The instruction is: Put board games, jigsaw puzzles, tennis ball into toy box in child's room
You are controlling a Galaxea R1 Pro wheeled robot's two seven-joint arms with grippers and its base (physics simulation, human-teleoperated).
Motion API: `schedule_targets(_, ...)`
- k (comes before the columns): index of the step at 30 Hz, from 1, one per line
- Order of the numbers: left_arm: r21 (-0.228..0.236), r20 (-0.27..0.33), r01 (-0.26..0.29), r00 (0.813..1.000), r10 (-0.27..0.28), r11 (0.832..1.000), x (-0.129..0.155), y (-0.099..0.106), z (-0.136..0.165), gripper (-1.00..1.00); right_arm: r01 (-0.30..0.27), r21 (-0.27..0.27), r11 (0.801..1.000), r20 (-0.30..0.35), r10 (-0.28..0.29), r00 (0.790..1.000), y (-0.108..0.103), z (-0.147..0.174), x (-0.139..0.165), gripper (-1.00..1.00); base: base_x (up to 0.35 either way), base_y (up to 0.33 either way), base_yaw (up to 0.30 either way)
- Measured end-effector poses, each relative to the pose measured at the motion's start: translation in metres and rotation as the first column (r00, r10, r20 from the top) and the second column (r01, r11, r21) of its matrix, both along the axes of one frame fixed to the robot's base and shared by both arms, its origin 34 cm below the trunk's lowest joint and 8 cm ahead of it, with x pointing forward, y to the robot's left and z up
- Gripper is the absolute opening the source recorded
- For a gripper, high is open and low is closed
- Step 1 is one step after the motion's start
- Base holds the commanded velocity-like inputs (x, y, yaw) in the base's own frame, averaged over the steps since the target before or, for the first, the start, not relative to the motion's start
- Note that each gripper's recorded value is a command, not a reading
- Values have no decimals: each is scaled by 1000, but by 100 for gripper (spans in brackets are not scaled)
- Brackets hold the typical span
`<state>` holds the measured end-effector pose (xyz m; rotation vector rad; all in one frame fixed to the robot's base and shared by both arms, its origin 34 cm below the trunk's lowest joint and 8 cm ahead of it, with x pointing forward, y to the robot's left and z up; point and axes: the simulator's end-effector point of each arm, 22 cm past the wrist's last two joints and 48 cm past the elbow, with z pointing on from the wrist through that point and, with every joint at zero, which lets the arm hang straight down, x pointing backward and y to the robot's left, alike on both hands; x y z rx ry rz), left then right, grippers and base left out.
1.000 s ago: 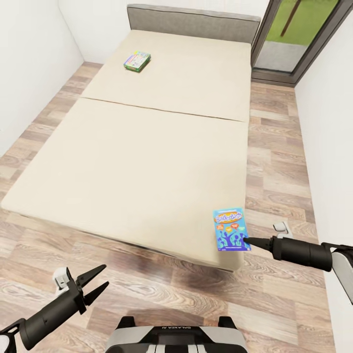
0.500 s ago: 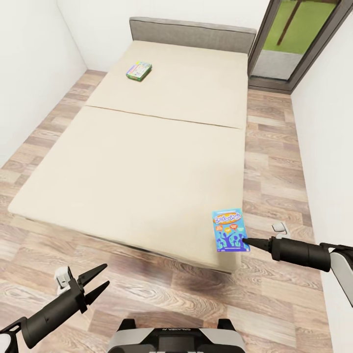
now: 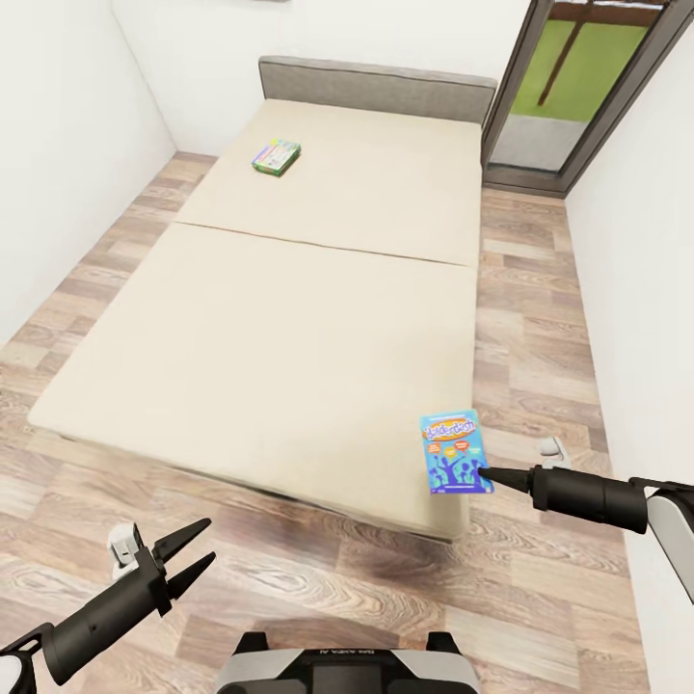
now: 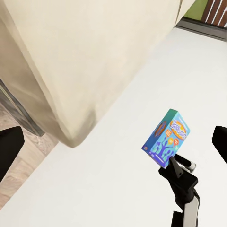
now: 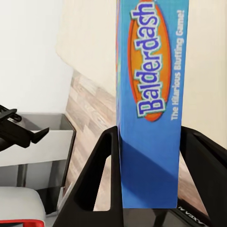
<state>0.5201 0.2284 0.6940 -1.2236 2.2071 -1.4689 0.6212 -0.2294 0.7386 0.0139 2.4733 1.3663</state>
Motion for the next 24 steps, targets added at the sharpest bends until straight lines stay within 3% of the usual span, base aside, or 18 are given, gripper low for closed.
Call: schedule_targets(24, 7, 31, 2, 1000, -2, 1000, 3, 0, 47, 100, 6, -13, 1000, 40, -5, 999, -4, 52, 5, -100, 0, 0, -14)
